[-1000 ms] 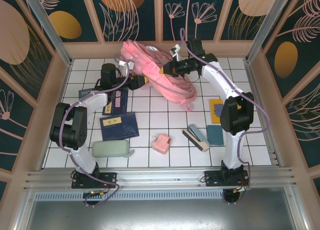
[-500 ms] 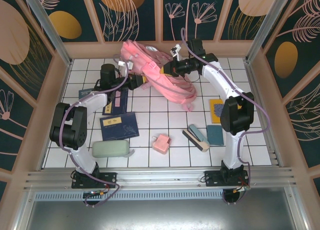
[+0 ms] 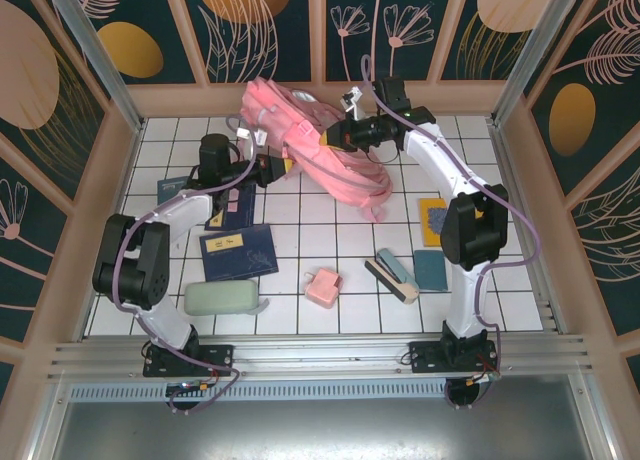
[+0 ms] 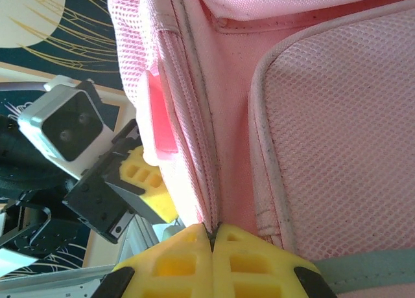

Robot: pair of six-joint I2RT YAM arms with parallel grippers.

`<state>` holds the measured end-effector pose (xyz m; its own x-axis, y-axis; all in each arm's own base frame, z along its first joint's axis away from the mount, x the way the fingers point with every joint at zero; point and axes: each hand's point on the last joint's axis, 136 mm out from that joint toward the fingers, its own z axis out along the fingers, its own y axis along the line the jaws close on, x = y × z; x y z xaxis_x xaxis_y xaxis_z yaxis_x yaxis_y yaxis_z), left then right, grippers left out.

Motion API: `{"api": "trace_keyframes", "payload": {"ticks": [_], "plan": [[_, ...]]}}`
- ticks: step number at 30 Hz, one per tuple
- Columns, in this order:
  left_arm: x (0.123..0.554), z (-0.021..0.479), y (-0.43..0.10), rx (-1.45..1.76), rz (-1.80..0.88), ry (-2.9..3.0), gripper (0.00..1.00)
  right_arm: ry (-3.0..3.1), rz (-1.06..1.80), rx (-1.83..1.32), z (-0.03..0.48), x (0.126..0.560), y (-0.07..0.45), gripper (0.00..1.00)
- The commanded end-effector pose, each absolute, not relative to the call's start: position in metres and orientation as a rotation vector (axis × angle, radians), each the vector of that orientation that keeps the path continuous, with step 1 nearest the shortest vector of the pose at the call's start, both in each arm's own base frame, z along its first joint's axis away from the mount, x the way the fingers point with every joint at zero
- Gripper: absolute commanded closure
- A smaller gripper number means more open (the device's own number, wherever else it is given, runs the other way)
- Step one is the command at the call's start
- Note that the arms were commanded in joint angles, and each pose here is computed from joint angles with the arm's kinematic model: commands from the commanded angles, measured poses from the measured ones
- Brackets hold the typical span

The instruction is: Pack the student bag

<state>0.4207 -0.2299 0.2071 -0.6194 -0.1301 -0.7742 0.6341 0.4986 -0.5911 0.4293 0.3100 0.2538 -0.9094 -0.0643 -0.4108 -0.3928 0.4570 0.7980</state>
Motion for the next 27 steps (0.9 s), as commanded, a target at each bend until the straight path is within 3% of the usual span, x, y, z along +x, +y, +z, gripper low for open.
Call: {"api": "trace_keyframes", "payload": {"ticks": [1, 27], "plan": [[0.422, 0.226, -0.226, 0.442, -1.139, 1.877, 1.0, 2.299, 1.426, -0.441, 0.278, 0.427, 0.308, 1.0], [0.369, 0.198, -0.266, 0.442, -1.264, 1.938, 1.0, 2.316, 1.396, -0.387, 0.265, 0.437, 0.308, 1.0]]}}
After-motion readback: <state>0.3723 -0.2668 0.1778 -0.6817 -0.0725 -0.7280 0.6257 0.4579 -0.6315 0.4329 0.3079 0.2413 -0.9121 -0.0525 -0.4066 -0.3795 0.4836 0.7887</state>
